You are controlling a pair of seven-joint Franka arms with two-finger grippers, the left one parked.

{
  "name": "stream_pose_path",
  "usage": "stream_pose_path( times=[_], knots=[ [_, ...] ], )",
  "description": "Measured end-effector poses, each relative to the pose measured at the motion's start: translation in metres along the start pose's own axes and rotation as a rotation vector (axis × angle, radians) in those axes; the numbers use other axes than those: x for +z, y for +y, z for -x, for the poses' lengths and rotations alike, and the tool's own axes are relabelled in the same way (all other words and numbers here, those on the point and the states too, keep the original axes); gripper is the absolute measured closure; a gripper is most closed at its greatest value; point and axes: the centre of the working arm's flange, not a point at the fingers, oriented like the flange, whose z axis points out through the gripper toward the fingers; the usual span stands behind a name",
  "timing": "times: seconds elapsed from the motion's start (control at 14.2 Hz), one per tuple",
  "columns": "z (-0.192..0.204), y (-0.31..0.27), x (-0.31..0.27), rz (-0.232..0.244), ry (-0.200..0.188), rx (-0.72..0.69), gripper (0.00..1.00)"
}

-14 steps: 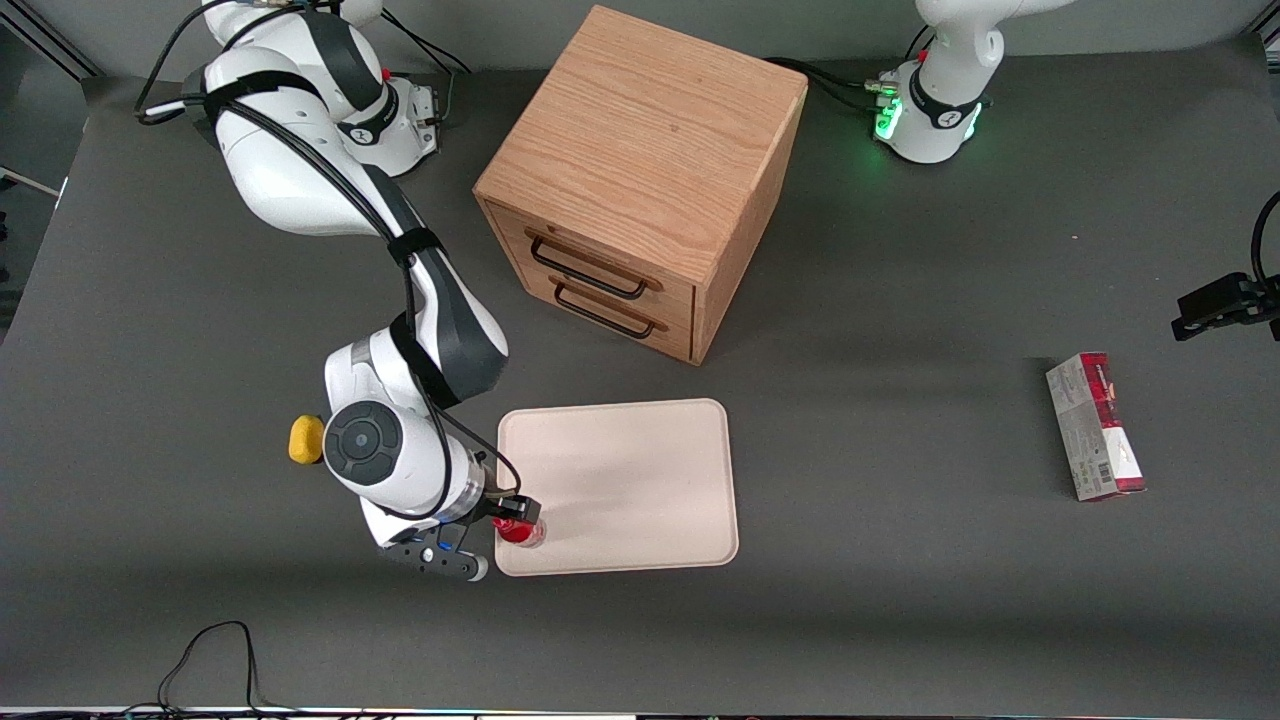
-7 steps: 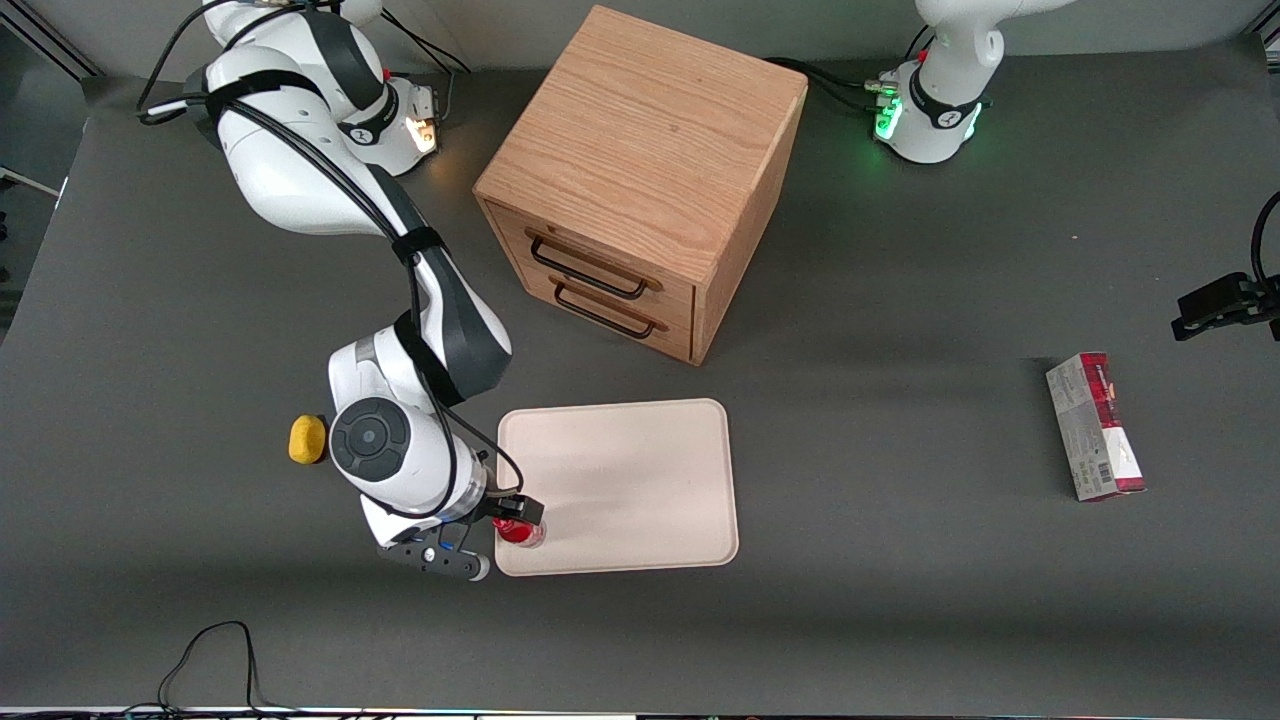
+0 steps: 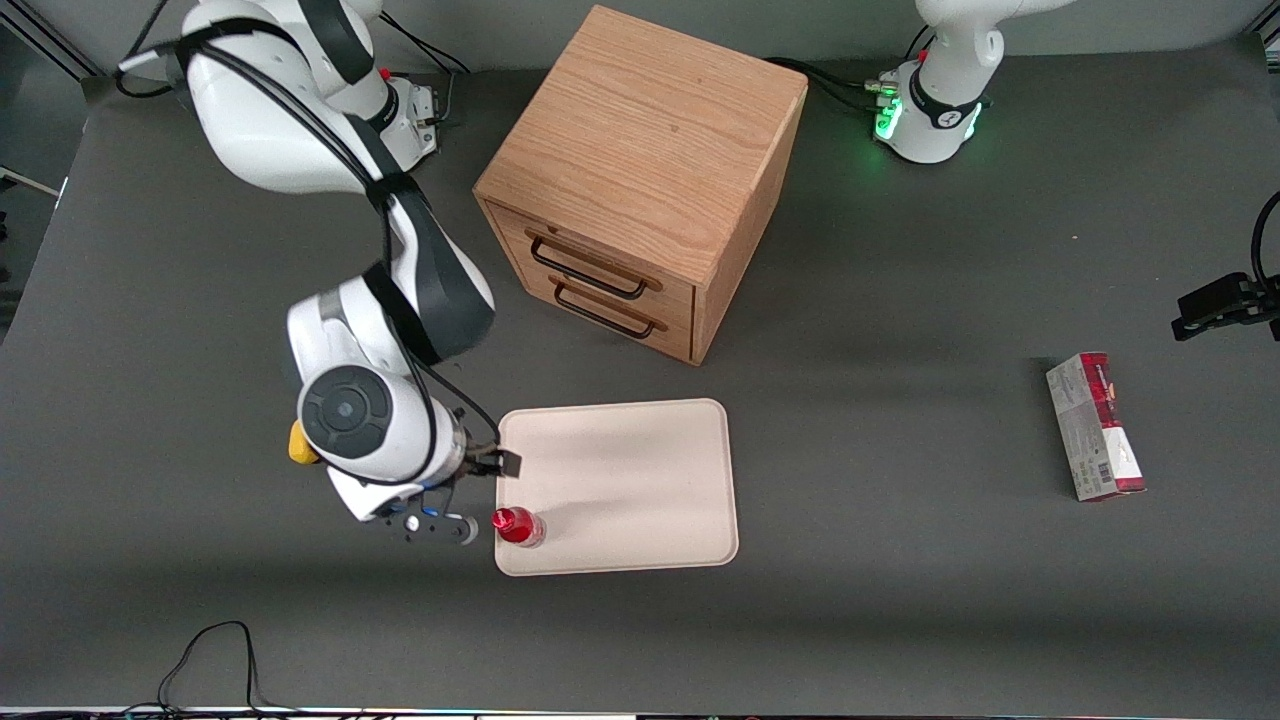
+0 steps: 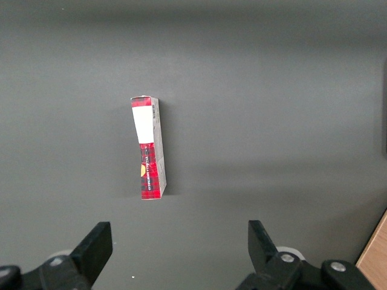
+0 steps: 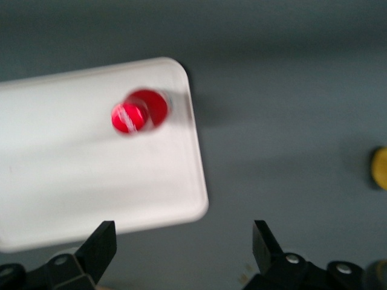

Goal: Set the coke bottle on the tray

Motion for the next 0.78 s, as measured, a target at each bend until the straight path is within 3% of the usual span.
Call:
stream_pose_path(
  times=[0.35, 0.78],
  knots=[
    [0.049, 0.114, -0.07, 0.006, -0.035, -0.115, 0.0],
    [0.145, 0.266, -0.13, -0.018, 0.005, -0.177, 0.0]
  ],
)
